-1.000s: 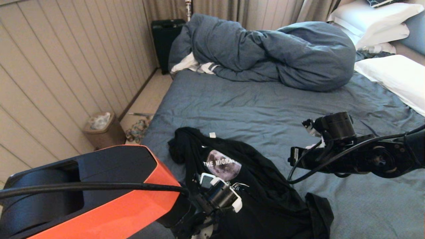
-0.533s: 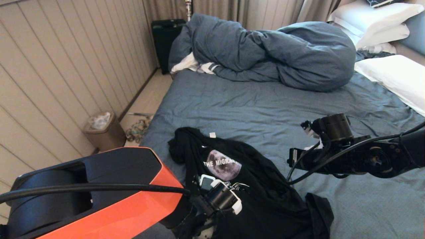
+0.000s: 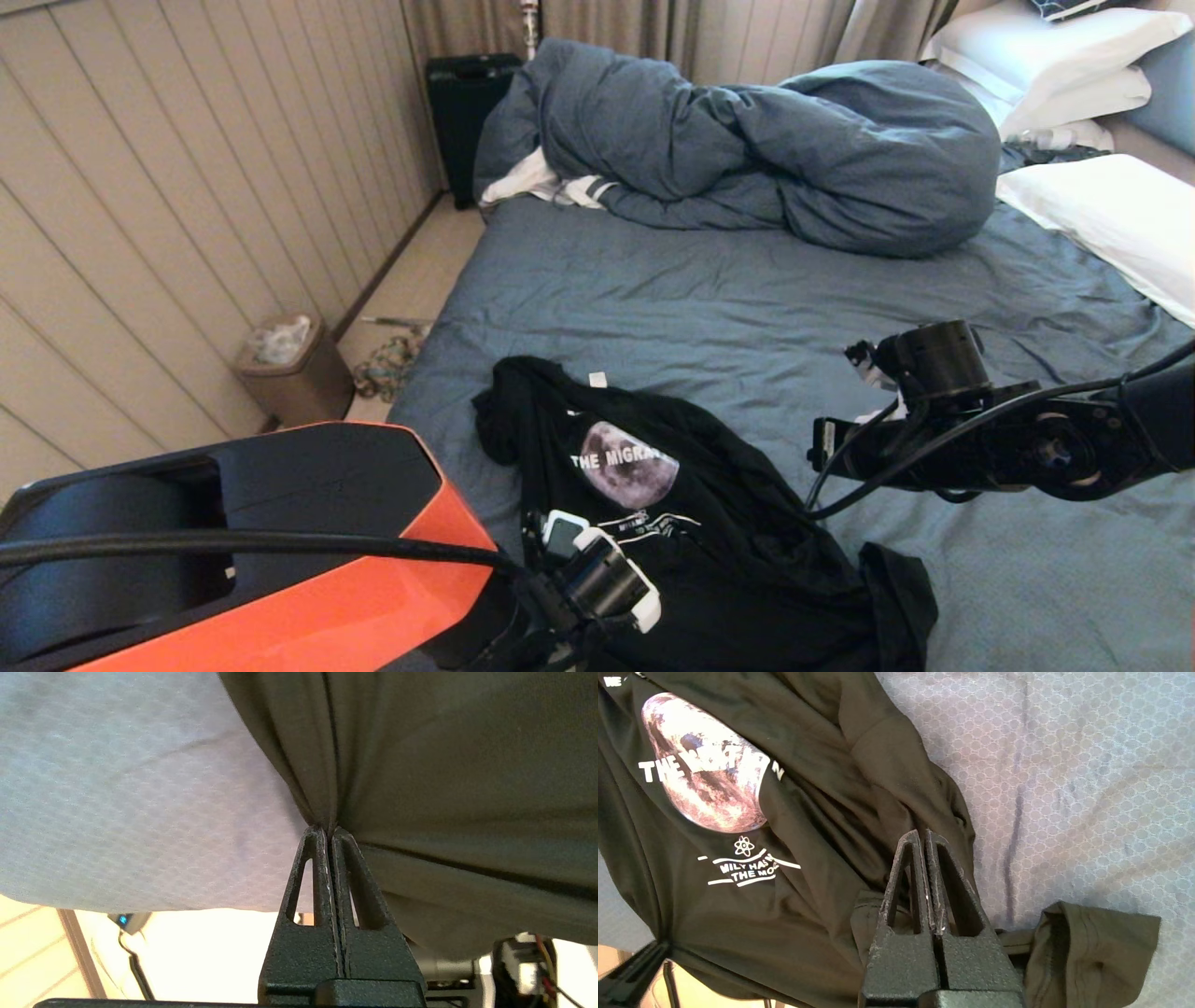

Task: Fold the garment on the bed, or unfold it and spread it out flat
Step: Unford the black T-shirt

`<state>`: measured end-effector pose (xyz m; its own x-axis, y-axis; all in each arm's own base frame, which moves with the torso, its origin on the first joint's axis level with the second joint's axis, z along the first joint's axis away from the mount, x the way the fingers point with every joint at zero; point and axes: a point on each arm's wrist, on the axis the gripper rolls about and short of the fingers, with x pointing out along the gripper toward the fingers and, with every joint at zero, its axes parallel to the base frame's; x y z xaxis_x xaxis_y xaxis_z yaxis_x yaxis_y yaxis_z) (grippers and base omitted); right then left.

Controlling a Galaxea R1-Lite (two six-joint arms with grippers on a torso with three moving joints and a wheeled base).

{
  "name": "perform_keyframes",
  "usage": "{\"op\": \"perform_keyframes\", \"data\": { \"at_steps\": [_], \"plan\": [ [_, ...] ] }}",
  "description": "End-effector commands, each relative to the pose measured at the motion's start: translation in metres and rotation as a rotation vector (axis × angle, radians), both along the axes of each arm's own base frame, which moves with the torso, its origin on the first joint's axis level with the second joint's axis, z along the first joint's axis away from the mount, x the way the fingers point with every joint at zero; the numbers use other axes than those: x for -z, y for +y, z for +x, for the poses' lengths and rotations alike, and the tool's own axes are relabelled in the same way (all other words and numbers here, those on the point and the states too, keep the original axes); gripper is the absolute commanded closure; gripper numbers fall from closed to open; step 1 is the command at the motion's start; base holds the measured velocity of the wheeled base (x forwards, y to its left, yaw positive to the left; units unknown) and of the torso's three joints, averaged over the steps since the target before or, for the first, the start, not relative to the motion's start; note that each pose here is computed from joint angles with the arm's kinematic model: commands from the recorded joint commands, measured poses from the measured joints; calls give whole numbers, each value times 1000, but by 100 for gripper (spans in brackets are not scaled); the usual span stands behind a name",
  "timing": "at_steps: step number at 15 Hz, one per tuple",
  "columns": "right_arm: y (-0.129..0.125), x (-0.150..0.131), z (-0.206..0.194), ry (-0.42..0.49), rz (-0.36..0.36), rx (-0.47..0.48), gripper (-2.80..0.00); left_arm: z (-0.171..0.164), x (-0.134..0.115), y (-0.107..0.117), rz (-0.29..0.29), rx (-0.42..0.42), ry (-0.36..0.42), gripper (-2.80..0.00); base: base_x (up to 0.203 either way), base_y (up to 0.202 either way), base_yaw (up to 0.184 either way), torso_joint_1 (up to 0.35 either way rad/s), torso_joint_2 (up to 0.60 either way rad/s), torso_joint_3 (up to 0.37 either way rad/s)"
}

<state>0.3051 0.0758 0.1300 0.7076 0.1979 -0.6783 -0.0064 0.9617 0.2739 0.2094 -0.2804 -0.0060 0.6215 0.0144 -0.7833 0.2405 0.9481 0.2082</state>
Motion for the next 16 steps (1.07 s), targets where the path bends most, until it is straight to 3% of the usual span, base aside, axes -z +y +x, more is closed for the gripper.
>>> {"op": "perform_keyframes", "data": {
  "at_steps": [1, 8, 12, 16],
  "plan": [
    [1, 1, 0, 2, 1, -2, 0, 0, -5, 7, -5, -2, -14, 0, 0, 0, 0, 0, 0, 0],
    [1, 4, 1, 11, -2, -1, 0, -21, 9, 37, 45, 138, -29, 0, 0, 0, 0, 0, 0, 0],
    [1, 6, 2, 17, -4, 0, 0, -35, 11, 42, 53, 236, -23, 0, 0, 0, 0, 0, 0, 0],
    [1, 7, 3, 19, -5, -1, 0, -45, 6, 51, 61, 324, 22, 0, 0, 0, 0, 0, 0, 0]
  ]
}}
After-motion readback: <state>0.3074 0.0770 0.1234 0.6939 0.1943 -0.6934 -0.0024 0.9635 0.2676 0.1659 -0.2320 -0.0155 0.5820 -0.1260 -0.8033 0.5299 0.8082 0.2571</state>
